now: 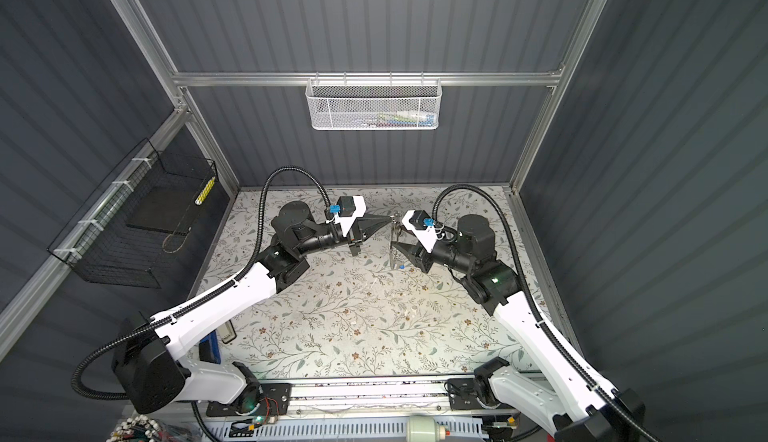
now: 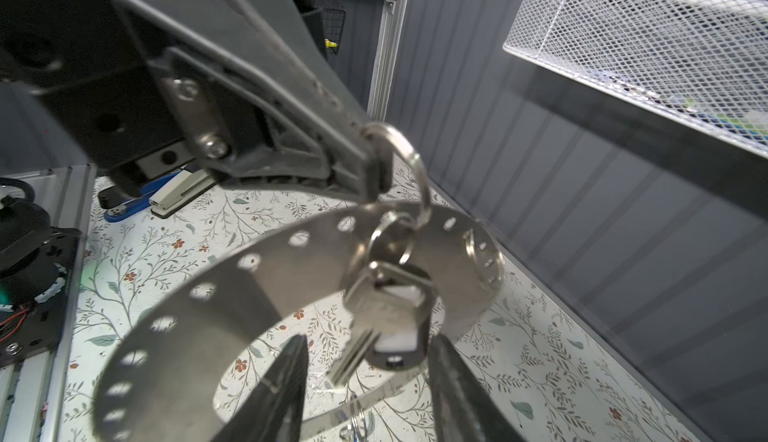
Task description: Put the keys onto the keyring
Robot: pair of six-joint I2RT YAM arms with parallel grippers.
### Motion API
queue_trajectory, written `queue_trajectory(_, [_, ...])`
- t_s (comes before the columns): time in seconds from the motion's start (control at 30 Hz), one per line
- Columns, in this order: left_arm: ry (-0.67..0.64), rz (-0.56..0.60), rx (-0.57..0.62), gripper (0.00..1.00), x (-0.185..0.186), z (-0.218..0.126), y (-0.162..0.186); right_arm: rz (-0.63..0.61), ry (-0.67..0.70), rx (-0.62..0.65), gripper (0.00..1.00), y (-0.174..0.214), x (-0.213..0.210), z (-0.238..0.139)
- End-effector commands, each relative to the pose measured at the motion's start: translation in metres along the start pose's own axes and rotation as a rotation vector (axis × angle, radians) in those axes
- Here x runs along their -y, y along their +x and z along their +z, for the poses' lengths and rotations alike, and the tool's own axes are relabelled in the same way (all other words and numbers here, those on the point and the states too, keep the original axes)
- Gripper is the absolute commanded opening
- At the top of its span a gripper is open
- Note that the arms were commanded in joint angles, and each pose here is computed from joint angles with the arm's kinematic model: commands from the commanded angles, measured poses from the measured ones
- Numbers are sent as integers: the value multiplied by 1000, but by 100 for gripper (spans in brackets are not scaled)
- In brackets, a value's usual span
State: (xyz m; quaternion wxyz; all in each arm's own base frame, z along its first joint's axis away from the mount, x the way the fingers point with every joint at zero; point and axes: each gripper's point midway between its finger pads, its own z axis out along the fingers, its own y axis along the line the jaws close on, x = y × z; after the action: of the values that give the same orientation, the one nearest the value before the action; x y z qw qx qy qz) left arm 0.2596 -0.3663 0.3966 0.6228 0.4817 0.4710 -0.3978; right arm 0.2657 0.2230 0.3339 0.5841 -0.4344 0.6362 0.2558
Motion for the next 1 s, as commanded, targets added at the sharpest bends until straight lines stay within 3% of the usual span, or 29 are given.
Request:
queue_trajectory(0.0, [29,19,58,0,-1,-1,-28,-7,-81,70,47,-16,-11,-6])
queue_trajectory(0.13, [46,15,62,0,0,-1,-29,15,-113,67,46,-15,-12,-4])
queue_trajectory(0.37, [81,-1,53,0,6,0,-27,55,-37,76,44,-15,12,-10])
queue_trajectory(0.63, [143,-31,51,0,11,5,-24,84,-206,96,45,-26,-2,-5])
queue_trajectory(0.97, [205,-52,72,0,16,11,-27,106,-222,81,39,-26,3,1])
